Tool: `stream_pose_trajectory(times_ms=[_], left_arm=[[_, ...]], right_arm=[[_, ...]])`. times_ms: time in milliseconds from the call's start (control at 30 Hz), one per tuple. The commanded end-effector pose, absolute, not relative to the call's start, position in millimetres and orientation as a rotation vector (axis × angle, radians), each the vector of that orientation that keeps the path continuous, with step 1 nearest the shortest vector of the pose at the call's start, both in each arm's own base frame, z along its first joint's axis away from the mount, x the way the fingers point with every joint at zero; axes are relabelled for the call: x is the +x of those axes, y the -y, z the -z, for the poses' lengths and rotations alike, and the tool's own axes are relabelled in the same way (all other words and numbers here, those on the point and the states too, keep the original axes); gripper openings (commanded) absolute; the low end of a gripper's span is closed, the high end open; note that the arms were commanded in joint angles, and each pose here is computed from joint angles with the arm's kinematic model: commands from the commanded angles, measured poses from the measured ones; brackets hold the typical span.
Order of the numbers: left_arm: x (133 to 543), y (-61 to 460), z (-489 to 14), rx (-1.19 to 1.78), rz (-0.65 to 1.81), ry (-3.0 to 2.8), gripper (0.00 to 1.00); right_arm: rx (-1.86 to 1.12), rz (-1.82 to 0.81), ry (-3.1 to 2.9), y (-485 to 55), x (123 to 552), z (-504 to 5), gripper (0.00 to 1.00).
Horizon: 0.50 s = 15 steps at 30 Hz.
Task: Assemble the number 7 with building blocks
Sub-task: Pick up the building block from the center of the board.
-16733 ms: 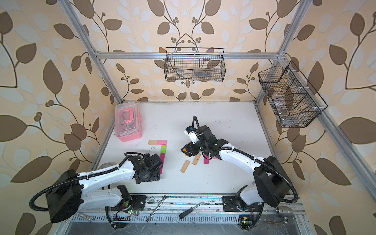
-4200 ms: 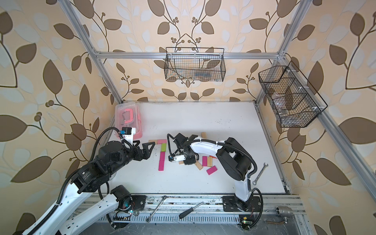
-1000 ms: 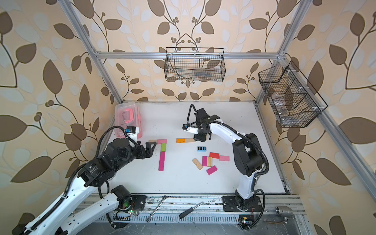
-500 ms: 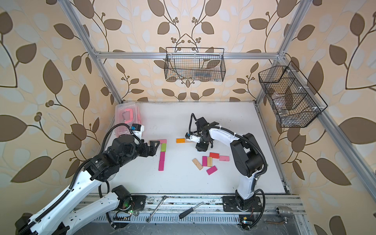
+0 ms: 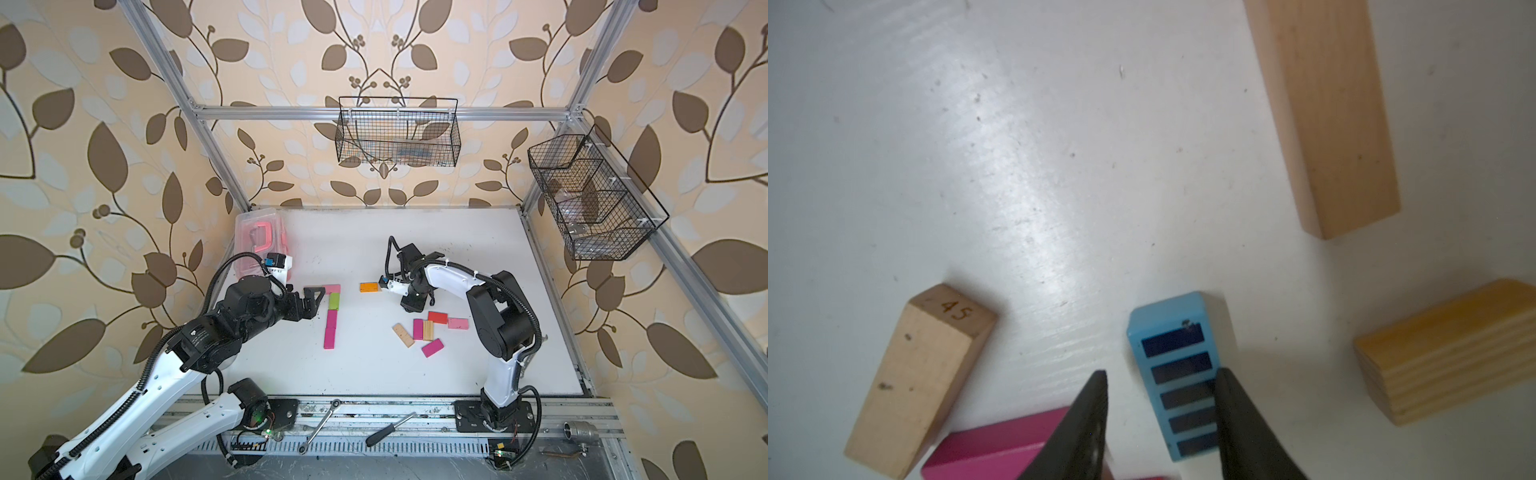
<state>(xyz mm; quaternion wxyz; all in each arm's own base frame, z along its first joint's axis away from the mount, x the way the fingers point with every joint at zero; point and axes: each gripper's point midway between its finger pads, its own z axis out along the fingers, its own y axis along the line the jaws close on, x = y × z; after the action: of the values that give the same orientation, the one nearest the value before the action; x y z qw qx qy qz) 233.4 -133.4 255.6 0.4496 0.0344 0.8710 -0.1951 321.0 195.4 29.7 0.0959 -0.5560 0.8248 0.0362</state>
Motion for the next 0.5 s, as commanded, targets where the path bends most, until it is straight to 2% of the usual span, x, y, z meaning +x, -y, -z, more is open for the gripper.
stream_pose_trajectory(times_ms=[0, 100, 333, 467], left_arm=[[233.5, 135.3, -271.5, 0.095, 0.504, -2.101, 0.99], [233.1, 134.6, -270.2, 0.092, 0.502, -2.105, 0.99], [233.5, 134.3, -270.5, 0.092, 0.497, -2.106, 0.99], [233.5, 134.2, -269.6, 0.092, 0.495, -2.108, 0.99]], right_arm=[[-1.677, -0.091, -2.53, -182.0, 305.8, -7.9, 0.4], [-1.658, -0.06, -2.541, -178.9, 308.8, -6.1, 0.36], [-1.63, -0.01, -2.499, -176.8, 317.7, -10.0, 0.41], [-1.633, -0.032, -2.498, -179.8, 317.0, -12.9, 0.38]])
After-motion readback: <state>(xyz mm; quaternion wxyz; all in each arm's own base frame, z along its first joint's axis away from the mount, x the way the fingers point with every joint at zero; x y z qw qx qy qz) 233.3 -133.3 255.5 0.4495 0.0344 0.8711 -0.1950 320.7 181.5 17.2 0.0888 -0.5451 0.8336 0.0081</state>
